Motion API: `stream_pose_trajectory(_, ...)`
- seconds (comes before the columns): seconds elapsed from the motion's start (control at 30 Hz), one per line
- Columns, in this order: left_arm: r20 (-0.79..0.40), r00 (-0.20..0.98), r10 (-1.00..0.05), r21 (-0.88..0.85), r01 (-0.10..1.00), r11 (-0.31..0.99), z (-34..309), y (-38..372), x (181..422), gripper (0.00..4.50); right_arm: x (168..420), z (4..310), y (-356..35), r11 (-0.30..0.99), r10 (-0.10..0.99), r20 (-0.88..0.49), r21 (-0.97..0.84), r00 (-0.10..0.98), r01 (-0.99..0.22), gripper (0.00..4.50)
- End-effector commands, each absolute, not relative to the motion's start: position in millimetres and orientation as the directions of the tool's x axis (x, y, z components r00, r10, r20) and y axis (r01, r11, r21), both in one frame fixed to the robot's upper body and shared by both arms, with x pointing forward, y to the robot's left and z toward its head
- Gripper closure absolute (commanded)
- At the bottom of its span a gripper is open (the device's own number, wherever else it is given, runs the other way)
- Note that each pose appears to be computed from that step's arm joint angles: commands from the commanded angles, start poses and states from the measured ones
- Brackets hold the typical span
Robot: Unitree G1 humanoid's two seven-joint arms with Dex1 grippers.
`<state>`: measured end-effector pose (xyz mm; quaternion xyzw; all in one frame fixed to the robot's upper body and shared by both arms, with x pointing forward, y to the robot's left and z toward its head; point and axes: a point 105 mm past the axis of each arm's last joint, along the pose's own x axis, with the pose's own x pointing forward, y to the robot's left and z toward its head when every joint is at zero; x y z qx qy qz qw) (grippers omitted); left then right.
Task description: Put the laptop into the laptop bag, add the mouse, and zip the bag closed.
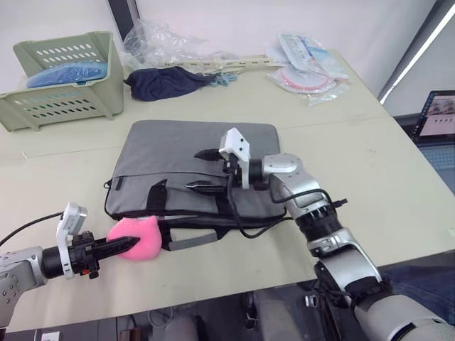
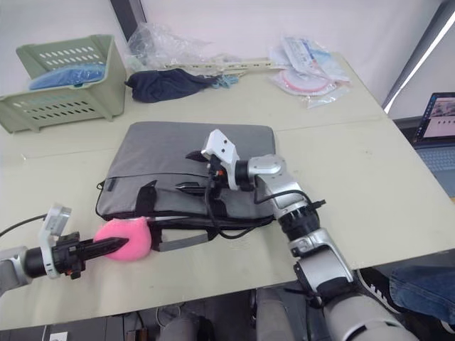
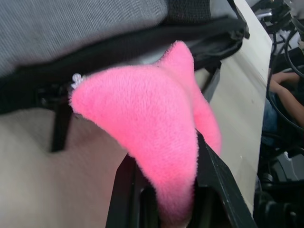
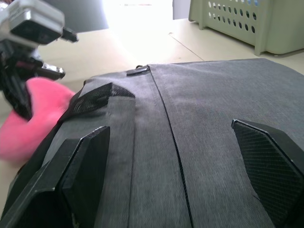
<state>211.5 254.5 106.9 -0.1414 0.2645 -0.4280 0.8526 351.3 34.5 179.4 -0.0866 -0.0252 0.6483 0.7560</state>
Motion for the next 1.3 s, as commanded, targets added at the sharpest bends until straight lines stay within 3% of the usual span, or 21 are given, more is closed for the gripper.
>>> stream_pose_trajectory(0.03, -0.355, 0.424, -0.833, -0.485, 0.679, 0.552, 108.5, 249.3, 198.0, 4.13, 359.9, 192.1, 41.5, 0.189, 0.981, -0.007, -0.13, 0.192, -0.973, 0.02)
stream_pose_trajectory(0.13, -0.361, 0.414, -0.836, -0.486, 0.682, 0.547, 108.3, 249.4, 194.0, 4.13, 365.3, 187.7, 49.3, 0.218, 0.976, 0.008, -0.073, 0.218, -0.973, 0.02)
stream_pose_trajectory(0.17, -0.36, 0.414, -0.836, -0.486, 0.682, 0.547, 108.5, 249.3, 193.7, 4.13, 364.8, 188.4, 51.6, 0.214, 0.977, 0.024, -0.056, 0.213, -0.975, 0.4)
stream_pose_trajectory(0.2, -0.36, 0.416, -0.835, -0.485, 0.681, 0.548, 108.6, 249.3, 193.7, 4.13, 361.5, 190.4, 54.0, 0.187, 0.982, 0.041, -0.052, 0.185, -0.981, 0.52)
stream_pose_trajectory(0.37, -0.362, 0.421, -0.832, -0.491, 0.673, 0.554, 109.0, 251.9, 190.2, 4.13, 355.1, 197.8, 55.9, 0.142, 0.989, 0.061, -0.076, 0.138, -0.987, 2.69)
stream_pose_trajectory(0.5, -0.369, 0.431, -0.823, -0.485, 0.666, 0.566, 107.8, 255.3, 189.2, 4.13, 361.7, 175.3, 51.2, 0.145, 0.982, -0.084, -0.221, 0.167, -0.964, 4.47)
stream_pose_trajectory(0.73, -0.376, 0.408, -0.832, -0.497, 0.669, 0.553, 108.2, 253.9, 184.1, 4.13, 366.6, 139.6, 48.8, 0.133, 0.958, -0.212, -0.261, 0.192, -0.956, 4.47)
stream_pose_trajectory(1.0, -0.363, 0.289, -0.886, -0.579, 0.675, 0.458, 112.2, 236.5, 160.7, 4.13, 365.4, 118.7, 47.4, 0.143, 0.948, -0.245, -0.245, 0.204, -0.959, 4.47)
stream_pose_trajectory(1.3, -0.29, 0.331, -0.898, -0.559, 0.703, 0.439, 106.2, 200.5, 173.5, 4.13, 362.8, 112.3, 48.1, 0.147, 0.947, -0.249, -0.229, 0.204, -0.962, 4.47)
